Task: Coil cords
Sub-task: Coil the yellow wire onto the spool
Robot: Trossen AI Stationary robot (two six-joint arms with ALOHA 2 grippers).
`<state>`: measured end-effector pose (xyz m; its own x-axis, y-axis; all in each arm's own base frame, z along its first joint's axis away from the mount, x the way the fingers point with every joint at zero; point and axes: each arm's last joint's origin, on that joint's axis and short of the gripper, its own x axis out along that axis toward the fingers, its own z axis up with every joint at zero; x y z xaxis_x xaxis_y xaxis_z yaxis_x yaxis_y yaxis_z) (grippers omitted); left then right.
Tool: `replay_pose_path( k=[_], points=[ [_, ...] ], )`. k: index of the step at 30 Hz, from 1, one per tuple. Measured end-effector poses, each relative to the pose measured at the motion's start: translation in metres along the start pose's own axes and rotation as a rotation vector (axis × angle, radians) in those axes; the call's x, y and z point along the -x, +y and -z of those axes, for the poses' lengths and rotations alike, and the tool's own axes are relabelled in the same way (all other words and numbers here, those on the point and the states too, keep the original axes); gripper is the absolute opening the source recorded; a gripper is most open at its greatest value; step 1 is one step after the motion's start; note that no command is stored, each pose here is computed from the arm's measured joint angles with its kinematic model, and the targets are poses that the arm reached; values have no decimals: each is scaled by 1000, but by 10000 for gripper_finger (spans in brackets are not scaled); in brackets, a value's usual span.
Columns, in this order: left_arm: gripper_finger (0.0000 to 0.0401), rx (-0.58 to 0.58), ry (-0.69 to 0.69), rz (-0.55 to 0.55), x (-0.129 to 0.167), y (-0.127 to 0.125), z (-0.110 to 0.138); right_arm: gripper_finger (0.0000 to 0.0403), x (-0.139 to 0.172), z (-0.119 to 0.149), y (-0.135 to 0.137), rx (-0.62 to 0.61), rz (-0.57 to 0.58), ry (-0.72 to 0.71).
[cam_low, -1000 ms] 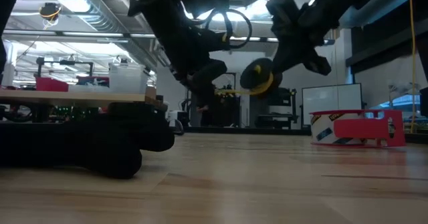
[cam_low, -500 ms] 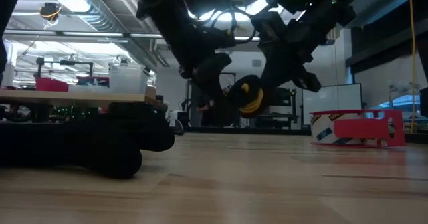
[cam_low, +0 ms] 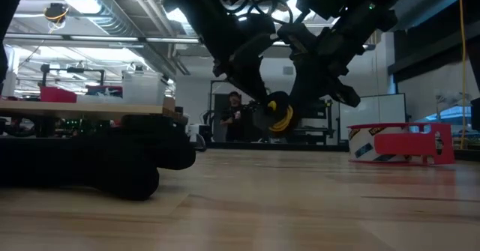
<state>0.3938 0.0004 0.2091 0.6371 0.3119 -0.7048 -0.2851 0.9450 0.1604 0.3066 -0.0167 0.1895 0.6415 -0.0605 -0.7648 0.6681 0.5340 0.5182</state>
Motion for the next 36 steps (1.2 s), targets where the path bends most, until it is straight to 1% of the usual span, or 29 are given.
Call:
replay_pose_path(
  k=[7, 18, 23, 26, 30, 36],
  points=[
    [1, -2, 3, 12, 1, -1, -2, 5, 0, -1, 0, -3, 8, -17],
    [1, -42, 124, 6, 3, 1, 10, 5, 0, -1, -1, -7, 18, -28],
    [1, -65, 193, -3, 11, 4, 15, 5, 0, -1, -1, -7, 16, -26],
    [1, -58, 185, -2, 20, 7, 12, 5, 0, -2, 0, -7, 15, -41],
    [1, -38, 134, 3, 30, 10, 5, 5, 0, -4, 2, -9, -1, -74],
    [1, -4, 98, 27, 30, 9, 1, 5, 0, -5, 3, -10, -13, -82]
  ],
)
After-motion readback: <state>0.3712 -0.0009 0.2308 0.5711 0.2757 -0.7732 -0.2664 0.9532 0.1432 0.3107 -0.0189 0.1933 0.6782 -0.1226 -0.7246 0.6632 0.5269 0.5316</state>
